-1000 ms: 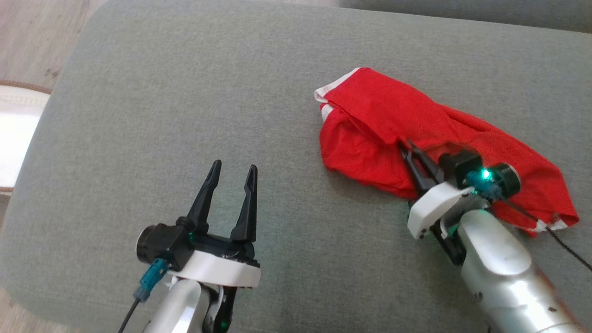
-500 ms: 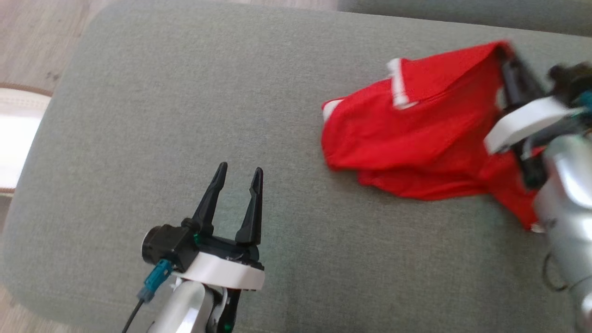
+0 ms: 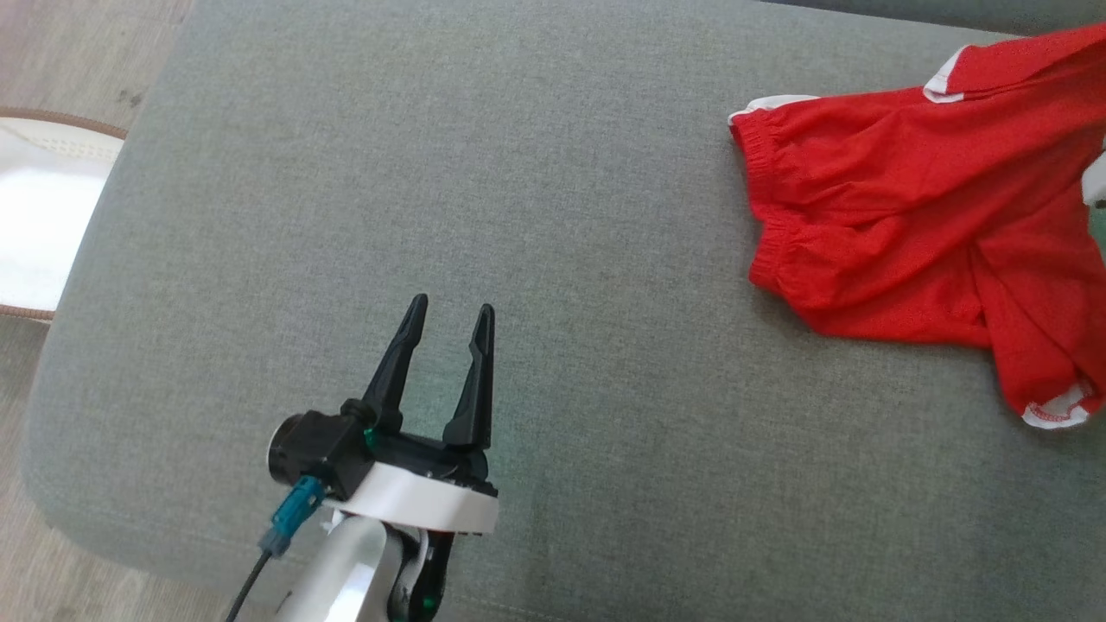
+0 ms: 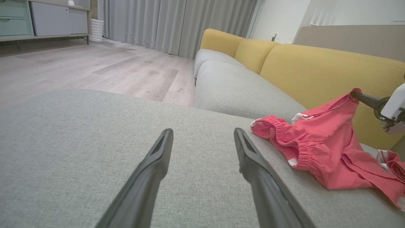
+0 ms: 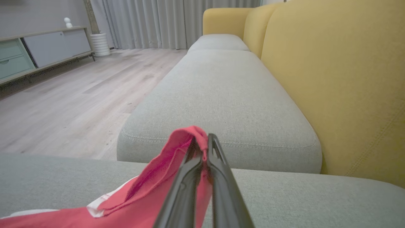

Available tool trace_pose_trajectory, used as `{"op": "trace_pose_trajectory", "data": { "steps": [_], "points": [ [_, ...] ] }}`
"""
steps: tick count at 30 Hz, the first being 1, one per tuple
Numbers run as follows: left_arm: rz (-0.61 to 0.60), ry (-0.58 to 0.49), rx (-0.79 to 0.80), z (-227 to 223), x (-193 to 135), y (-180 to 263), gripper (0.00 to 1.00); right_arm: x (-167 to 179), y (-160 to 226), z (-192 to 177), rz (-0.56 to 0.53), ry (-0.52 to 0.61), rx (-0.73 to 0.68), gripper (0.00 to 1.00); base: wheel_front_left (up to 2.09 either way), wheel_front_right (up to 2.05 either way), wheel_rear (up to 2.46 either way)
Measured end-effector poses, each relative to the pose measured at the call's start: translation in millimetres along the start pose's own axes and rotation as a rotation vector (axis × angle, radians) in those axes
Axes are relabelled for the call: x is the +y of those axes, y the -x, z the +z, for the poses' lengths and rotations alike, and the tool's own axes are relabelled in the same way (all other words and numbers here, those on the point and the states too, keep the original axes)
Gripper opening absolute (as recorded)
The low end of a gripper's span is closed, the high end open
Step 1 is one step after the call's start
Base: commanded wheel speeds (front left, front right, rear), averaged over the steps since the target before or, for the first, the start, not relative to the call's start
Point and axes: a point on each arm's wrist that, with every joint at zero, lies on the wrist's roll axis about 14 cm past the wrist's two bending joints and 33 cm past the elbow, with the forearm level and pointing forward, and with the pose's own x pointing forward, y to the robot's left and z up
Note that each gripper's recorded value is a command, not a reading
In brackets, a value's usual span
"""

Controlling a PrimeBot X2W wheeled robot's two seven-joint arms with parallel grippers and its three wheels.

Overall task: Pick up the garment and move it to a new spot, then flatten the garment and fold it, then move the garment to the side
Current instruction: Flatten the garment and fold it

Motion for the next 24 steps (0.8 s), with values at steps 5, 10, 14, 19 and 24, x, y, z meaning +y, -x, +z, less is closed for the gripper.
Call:
{"op": "trace_pose_trajectory", "data": {
  "steps": [5, 10, 14, 19, 24],
  "points": [
    [-0.009, 0.005, 0.004, -1.2, -2.4, -3.2, 1.0, -14.1, -0.1, -11.4, -0.046, -0.01, 0.041, 1.0, 0.0, 0.0, 0.0],
    [-0.026, 0.005, -0.003, 0.9, -7.6, -8.1, 1.0, -13.9, 4.0, -10.7, -0.051, -0.006, 0.04, 1.0, 0.0, 0.0, 0.0],
    [-0.044, 0.008, -0.014, 3.8, -13.2, -10.9, 1.0, 2.2, 6.1, 12.4, -0.018, -0.002, -0.029, 1.0, 0.0, 0.0, 0.0],
    [-0.07, 0.012, -0.041, 12.2, -21.5, -14.0, 1.0, 11.9, 25.7, 36.0, 0.017, 0.018, -0.126, 1.0, 0.0, 0.0, 0.0],
    [-0.113, 0.011, -0.077, 23.8, -34.7, -16.1, 1.0, 34.4, 63.6, 26.3, 0.082, -0.001, -0.155, 1.0, 0.0, 0.0, 0.0]
  ]
}}
